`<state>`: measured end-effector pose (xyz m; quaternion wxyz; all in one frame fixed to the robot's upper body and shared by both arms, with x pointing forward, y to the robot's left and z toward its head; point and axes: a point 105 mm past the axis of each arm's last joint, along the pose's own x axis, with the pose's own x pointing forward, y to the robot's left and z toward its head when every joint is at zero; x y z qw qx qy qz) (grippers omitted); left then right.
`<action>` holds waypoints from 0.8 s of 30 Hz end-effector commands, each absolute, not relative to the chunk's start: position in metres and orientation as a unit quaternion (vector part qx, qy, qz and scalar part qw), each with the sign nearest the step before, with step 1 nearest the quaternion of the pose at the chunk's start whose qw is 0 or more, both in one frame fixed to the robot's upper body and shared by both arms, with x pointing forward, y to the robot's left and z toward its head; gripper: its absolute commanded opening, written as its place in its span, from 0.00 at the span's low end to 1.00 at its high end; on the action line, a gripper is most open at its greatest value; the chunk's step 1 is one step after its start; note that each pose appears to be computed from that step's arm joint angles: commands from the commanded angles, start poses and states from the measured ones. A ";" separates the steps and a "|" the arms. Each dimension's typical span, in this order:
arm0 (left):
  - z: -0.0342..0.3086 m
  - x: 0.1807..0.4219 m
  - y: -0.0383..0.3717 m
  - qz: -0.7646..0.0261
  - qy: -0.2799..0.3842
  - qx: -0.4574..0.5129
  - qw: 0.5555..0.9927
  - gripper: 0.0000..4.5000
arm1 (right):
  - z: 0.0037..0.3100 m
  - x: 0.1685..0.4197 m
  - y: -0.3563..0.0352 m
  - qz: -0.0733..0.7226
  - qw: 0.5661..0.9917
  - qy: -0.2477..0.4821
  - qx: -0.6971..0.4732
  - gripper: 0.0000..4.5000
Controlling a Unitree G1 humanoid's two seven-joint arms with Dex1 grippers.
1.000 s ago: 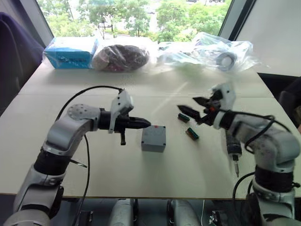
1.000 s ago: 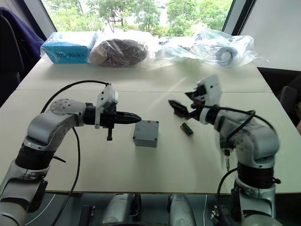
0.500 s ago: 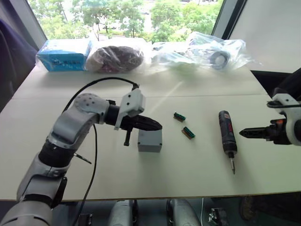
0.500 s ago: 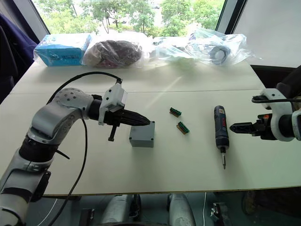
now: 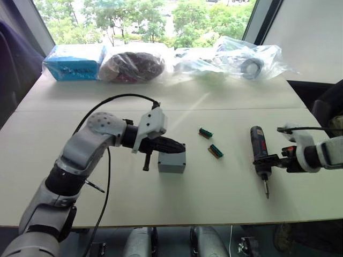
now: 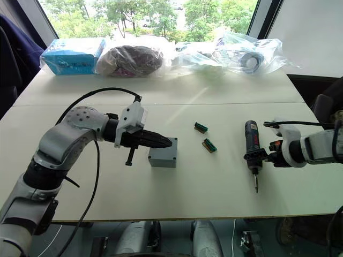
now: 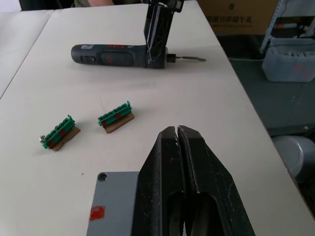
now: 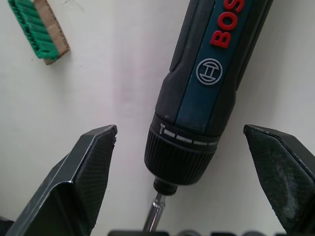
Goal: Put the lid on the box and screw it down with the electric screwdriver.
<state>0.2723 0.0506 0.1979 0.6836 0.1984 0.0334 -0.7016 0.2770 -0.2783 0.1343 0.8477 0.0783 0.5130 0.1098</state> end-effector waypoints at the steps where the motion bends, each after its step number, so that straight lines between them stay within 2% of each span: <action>1: 0.206 0.270 0.051 -0.696 0.016 0.200 0.689 0.00 | 0.135 0.287 -0.274 0.108 0.847 0.516 0.061 0.98; 8: 0.202 0.272 0.051 -0.689 0.019 0.196 0.697 0.00 | 0.116 0.294 -0.269 0.101 0.825 0.556 0.008 0.98; 12: 0.203 0.273 0.051 -0.680 0.015 0.184 0.709 0.00 | 0.109 0.289 -0.261 0.133 0.809 0.572 -0.001 0.74; 14: 0.202 0.272 0.052 -0.678 0.017 0.179 0.713 0.00 | 0.106 0.286 -0.266 0.124 0.805 0.580 -0.006 0.55; 16: 0.201 0.272 0.053 -0.675 0.019 0.175 0.716 0.00 | 0.103 0.284 -0.271 0.117 0.802 0.585 -0.010 0.42; 19: 0.202 0.277 0.057 -0.665 0.020 0.157 0.730 0.00 | 0.123 0.301 -0.285 0.091 0.835 0.543 -0.003 0.40; 24: 0.203 0.288 0.070 -0.651 0.032 0.139 0.746 0.00 | 0.195 0.344 -0.305 0.073 0.915 0.395 -0.026 0.40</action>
